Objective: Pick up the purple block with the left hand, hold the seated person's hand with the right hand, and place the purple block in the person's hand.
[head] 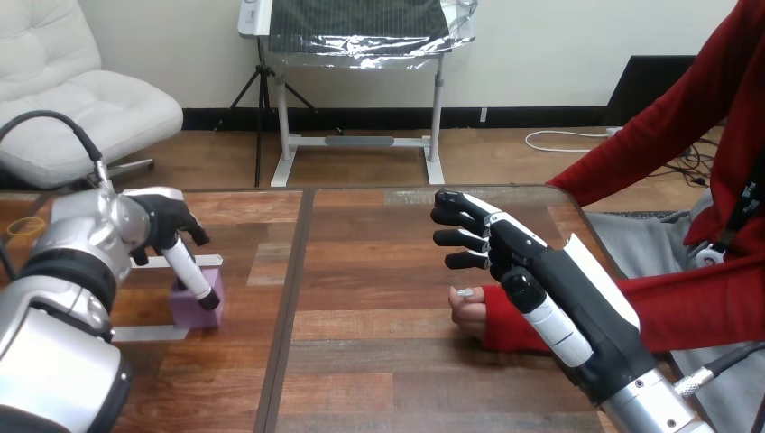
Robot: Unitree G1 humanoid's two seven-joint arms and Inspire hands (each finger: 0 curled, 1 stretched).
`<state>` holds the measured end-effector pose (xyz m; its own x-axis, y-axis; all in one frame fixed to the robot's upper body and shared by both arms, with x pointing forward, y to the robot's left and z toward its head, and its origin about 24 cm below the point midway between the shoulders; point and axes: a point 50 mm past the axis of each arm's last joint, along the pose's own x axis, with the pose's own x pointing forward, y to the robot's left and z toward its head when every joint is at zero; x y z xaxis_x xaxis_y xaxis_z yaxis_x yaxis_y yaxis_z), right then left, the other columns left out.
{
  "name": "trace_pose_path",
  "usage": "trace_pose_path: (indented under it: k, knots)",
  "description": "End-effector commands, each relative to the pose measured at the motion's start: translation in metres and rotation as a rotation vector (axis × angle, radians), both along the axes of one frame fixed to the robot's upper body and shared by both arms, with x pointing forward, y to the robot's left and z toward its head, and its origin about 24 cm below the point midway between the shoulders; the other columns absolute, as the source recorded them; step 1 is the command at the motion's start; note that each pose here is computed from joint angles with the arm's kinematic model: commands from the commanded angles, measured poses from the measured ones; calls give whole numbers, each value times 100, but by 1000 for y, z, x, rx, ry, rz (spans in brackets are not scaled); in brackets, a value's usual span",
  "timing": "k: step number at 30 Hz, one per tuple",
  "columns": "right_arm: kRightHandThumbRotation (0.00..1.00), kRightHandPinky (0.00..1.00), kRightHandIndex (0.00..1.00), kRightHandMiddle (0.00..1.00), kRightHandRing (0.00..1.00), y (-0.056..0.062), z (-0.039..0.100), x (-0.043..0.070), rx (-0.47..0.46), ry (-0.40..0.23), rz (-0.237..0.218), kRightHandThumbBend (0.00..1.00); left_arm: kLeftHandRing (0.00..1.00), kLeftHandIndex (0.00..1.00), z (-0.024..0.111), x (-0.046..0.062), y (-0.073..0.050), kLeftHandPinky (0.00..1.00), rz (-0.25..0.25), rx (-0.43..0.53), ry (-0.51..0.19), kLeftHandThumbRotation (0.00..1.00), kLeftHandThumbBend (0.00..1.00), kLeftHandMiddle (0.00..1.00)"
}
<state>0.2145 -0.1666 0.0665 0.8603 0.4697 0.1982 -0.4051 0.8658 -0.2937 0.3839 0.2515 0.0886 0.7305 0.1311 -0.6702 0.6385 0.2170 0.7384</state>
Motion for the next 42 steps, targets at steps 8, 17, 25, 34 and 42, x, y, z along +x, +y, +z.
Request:
trace_pose_path:
  k: [8,17,25,34,42]
  knots:
    - [100,80,90,89,86,3,23,9,9,-103,13,99,83,85,55,18,-1,78,-20,-58,-159,14,72,85]
    - [100,80,91,89,86,3,23,10,5,-106,12,99,82,81,66,19,1,78,-15,-106,-182,14,70,82]
    - [100,80,91,89,86,3,23,10,8,-101,17,99,82,77,75,19,4,80,-22,-113,-191,15,67,81]
    - [100,81,91,90,87,3,23,11,4,-95,22,99,84,72,85,19,5,84,-40,-135,-194,17,64,80]
    - [100,81,91,90,87,3,23,11,8,-89,21,100,80,66,92,19,7,81,-45,-166,-200,16,63,78]
